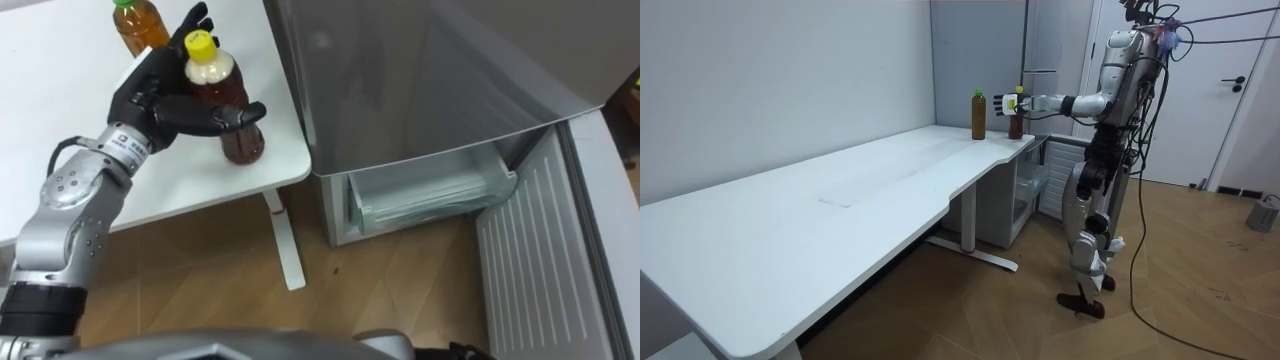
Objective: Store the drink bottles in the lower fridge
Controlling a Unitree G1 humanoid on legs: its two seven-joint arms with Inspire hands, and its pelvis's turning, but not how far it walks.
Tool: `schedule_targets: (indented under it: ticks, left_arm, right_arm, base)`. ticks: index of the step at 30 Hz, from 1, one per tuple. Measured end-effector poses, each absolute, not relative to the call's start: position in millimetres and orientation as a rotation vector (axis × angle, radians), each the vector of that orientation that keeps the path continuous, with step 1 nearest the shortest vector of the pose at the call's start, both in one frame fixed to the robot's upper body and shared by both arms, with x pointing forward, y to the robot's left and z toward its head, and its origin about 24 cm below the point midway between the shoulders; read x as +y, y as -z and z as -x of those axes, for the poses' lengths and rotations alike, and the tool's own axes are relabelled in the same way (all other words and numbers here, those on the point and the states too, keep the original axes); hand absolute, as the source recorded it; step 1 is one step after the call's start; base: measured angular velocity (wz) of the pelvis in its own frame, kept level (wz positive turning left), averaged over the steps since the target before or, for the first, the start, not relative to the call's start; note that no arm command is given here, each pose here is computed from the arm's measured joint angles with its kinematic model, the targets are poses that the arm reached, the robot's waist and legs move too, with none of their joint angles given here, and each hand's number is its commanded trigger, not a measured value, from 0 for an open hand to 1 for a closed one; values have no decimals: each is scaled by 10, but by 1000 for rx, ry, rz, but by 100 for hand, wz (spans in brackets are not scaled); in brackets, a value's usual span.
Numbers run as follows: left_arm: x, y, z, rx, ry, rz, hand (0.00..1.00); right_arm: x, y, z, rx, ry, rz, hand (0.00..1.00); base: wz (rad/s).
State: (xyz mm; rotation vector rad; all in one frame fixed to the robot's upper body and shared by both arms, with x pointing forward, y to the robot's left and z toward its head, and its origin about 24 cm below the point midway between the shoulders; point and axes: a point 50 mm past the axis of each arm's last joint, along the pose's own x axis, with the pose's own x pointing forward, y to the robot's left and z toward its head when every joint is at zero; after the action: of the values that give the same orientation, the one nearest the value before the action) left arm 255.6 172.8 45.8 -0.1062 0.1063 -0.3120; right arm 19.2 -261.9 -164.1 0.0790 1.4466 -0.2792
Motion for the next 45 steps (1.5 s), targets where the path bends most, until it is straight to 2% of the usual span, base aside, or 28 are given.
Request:
schedule_targets:
  ticks: [4, 5, 6, 8, 24, 45]
  left_arm:
    - [1722, -479, -2575, 100, 315, 111, 0]
    - [1721, -481, -2578, 99, 316, 111, 17]
    - [1721, -483, -2579, 99, 316, 111, 51]
    - [1723, -471, -2581, 104, 315, 112, 100]
    - [1708, -350, -2591, 166, 320, 133, 100]
    - [1678, -351, -2615, 169, 317, 145, 100]
  right_arm:
    - [-2623, 1642, -137, 1477, 280, -73, 0]
    - [-2624, 1642, -129, 1482, 272, -61, 0]
    - [-2624, 1642, -126, 1485, 266, -53, 0]
    - [-2625, 1642, -118, 1507, 236, -16, 0]
    - [-2615, 1645, 33, 1605, 170, 66, 0]
    - [-2581, 1652, -106, 1590, 81, 167, 0]
  base:
    - [-2]
    - [0]
    - [0]
    - [2]
    - [-1]
    - [0]
